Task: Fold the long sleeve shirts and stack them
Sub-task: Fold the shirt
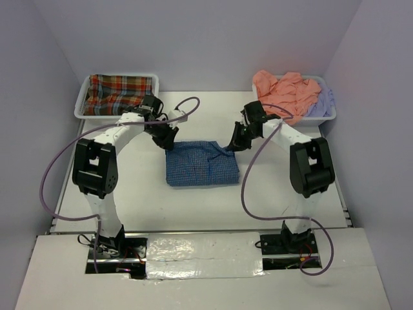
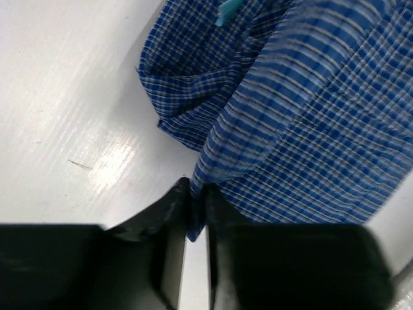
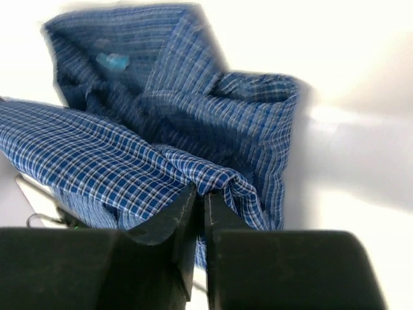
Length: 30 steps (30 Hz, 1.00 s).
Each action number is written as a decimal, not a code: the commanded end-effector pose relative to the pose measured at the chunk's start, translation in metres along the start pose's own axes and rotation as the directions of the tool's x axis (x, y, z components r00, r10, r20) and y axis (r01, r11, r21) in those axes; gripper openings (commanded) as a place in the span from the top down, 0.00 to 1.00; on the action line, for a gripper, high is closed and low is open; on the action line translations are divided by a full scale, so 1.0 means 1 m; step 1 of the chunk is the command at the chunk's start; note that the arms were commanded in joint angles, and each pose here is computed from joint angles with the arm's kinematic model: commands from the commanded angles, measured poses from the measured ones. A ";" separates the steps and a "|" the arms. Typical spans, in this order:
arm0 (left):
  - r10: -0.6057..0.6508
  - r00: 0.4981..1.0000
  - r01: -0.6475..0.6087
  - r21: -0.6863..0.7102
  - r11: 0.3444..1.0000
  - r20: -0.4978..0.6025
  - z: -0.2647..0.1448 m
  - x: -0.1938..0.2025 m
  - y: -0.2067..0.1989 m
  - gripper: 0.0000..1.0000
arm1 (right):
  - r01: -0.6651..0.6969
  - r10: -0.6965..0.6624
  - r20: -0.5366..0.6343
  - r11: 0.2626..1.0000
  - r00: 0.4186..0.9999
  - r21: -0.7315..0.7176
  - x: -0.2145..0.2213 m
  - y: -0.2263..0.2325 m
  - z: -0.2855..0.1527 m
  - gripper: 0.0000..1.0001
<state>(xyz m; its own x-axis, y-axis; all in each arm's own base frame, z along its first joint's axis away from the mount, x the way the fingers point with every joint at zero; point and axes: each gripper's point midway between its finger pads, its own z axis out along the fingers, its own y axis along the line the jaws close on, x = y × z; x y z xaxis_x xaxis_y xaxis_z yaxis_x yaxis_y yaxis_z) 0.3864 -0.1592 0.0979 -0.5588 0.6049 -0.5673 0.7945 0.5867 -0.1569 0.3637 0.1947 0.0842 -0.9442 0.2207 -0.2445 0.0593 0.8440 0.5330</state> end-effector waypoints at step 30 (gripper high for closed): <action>0.025 0.977 -0.009 -0.075 0.997 0.214 -0.043 -0.045 -0.022 0.61 | 0.217 -0.277 0.369 0.956 0.887 0.196 -0.024 0.051 -0.043 0.91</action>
<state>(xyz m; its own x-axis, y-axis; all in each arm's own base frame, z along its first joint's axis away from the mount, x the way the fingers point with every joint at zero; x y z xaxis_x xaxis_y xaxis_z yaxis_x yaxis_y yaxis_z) 0.4105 -0.1470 0.1713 -0.4928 0.4735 -0.7300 0.7093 0.7046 -0.0218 0.3811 0.1905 0.1737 -0.7100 0.1399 -0.6901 -0.0597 0.9646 0.2570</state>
